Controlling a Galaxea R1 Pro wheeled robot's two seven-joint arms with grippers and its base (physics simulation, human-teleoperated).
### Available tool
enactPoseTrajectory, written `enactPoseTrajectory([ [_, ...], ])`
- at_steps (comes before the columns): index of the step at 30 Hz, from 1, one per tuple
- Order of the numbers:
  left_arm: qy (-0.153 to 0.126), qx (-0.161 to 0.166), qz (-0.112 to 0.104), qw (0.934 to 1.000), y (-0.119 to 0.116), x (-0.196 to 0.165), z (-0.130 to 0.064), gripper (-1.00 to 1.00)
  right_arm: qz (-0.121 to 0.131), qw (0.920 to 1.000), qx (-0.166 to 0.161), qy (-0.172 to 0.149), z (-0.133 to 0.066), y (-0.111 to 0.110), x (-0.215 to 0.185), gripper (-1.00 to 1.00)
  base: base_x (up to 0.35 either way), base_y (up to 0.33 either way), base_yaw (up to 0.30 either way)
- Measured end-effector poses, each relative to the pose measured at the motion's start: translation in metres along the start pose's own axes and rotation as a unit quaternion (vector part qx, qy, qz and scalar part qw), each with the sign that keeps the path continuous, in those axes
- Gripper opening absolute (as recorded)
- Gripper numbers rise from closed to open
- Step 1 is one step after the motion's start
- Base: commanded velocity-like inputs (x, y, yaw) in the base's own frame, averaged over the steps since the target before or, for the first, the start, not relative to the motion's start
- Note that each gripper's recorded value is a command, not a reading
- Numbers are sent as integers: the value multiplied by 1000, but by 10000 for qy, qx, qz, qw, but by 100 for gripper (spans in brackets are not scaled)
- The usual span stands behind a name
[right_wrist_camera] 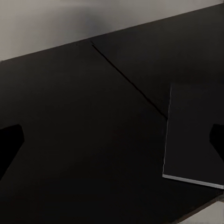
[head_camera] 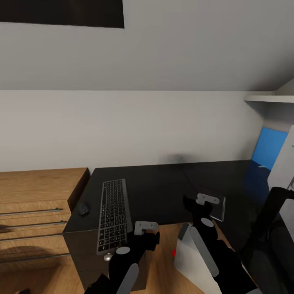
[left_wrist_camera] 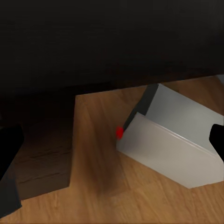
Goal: In the bedroom, organize the workspace by keeping the computer under the desk, ensuring the monitor is on the desk, placing the keyboard on the desk next to the monitor, placing the mouse on the desk next to the keyboard, moving the folder from the swivel chair onto the desk next to the mouse, stacking the notebook on top of the folder with the pen on top of the notebook, and positioning the swivel chair next to the desk.
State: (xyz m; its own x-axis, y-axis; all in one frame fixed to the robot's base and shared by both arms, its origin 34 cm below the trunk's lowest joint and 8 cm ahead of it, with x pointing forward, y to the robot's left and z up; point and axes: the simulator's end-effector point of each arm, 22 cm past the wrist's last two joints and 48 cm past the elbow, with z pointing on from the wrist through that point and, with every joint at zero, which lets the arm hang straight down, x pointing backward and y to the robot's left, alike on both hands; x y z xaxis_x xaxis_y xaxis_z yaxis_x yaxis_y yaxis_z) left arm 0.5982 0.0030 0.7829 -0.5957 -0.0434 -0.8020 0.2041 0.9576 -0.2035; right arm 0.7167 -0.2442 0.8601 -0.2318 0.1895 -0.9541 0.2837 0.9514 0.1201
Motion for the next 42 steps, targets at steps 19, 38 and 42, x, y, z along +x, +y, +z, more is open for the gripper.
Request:
enactPoseTrajectory([
  [19,2,10,3,10000,-1,0,0,100,-16,10000,18,-25,1,-3,-2,100,160,10,0],
  [38,7,16,9,10000,-1,1,0,100,-62,9957,890,250,29,-101,16,100,49,0,0],
  [42,1,24,10,10000,-2,0,0,100,-122,9927,1172,238,41,-145,8,100,0,0,0],
])
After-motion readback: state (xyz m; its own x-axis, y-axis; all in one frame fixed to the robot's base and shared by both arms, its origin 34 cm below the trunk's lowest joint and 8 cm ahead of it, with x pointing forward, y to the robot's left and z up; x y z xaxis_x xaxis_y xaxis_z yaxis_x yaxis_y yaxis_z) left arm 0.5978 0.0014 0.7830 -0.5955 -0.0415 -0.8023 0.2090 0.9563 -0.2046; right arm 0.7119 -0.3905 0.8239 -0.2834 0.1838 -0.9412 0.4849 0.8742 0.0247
